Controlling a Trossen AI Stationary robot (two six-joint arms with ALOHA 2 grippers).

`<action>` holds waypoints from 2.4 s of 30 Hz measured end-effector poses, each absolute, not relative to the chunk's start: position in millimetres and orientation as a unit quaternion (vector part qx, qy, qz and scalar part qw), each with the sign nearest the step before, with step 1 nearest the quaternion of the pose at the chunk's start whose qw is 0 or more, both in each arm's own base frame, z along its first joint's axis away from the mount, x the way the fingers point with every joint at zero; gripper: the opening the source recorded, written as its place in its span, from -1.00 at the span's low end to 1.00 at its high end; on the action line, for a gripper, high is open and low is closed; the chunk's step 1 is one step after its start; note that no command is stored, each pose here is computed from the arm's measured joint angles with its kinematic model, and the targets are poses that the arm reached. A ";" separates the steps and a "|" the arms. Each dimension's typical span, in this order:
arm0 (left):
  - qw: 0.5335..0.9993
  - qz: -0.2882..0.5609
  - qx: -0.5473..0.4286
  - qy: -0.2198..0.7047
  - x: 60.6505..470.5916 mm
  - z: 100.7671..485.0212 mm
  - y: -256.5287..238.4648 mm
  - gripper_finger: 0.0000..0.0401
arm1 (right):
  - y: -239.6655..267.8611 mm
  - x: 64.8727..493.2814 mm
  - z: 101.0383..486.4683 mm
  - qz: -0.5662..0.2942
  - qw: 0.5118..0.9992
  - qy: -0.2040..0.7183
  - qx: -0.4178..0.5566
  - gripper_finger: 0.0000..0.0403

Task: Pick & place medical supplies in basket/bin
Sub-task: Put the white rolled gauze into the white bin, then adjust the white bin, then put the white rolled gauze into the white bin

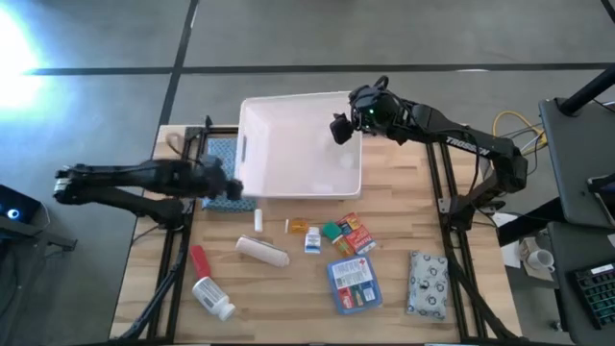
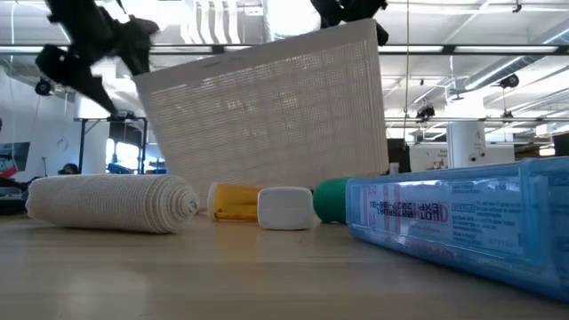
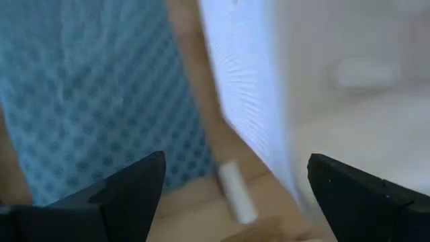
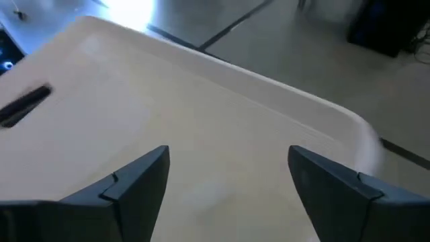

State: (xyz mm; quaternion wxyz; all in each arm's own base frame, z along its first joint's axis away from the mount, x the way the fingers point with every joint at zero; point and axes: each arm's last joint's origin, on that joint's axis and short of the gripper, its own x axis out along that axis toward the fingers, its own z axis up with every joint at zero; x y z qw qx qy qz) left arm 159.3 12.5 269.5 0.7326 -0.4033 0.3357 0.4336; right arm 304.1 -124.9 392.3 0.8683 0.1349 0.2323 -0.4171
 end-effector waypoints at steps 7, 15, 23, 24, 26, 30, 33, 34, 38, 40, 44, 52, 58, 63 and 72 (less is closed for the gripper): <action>0.765 0.421 -0.392 0.289 165.4 272.8 7.0 0.70 | -124.7 303.5 390.9 -0.418 0.865 0.235 0.145 0.46; 0.804 0.434 -0.316 0.254 174.5 296.3 11.3 0.70 | -123.8 303.4 390.1 -0.418 0.864 0.238 0.145 0.45; 0.816 0.433 -0.306 0.230 179.2 298.9 13.0 0.70 | -123.6 302.6 389.0 -0.419 0.862 0.245 0.145 0.45; 0.823 0.426 -0.304 0.220 179.2 302.0 13.0 0.70 | -123.5 302.3 388.5 -0.419 0.861 0.248 0.144 0.45; 0.837 0.415 -0.295 0.200 181.1 307.4 15.0 0.70 | -123.4 302.1 388.3 -0.419 0.861 0.250 0.144 0.45; 0.846 0.416 -0.281 0.181 185.3 312.1 26.1 0.70 | -123.3 301.8 387.9 -0.419 0.860 0.252 0.143 0.42; 0.849 0.413 -0.282 0.172 188.5 313.2 36.3 0.70 | -123.3 301.7 387.8 -0.418 0.861 0.255 0.139 0.42; 0.849 0.412 -0.282 0.174 190.3 311.5 39.7 0.70 | -123.2 301.5 387.5 -0.418 0.860 0.258 0.137 0.42; 0.842 0.418 -0.286 0.187 195.0 303.0 52.9 0.70 | -122.2 299.5 385.1 -0.418 0.855 0.275 0.135 0.43; 0.834 0.429 -0.285 0.199 197.4 296.4 57.4 0.70 | -120.7 298.0 383.8 -0.418 0.852 0.285 0.135 0.42; 0.833 0.430 -0.286 0.200 201.7 293.4 58.8 0.70 | -116.9 295.0 383.7 -0.416 0.849 0.297 0.133 0.42; 0.847 0.429 -0.253 0.187 219.3 289.0 74.7 0.70 | -116.8 293.0 384.8 -0.424 0.846 0.296 0.129 0.44; 0.849 0.427 -0.240 0.199 228.8 285.4 90.7 0.70 | -116.9 292.8 384.8 -0.426 0.845 0.297 0.127 0.43; 0.860 0.415 -0.228 0.190 219.4 303.6 85.1 0.70 | -116.5 291.5 384.0 -0.425 0.843 0.305 0.123 0.46; 0.824 0.415 -0.313 0.225 161.6 323.9 47.3 0.70 | -117.1 291.1 384.3 -0.435 0.840 0.305 0.113 0.47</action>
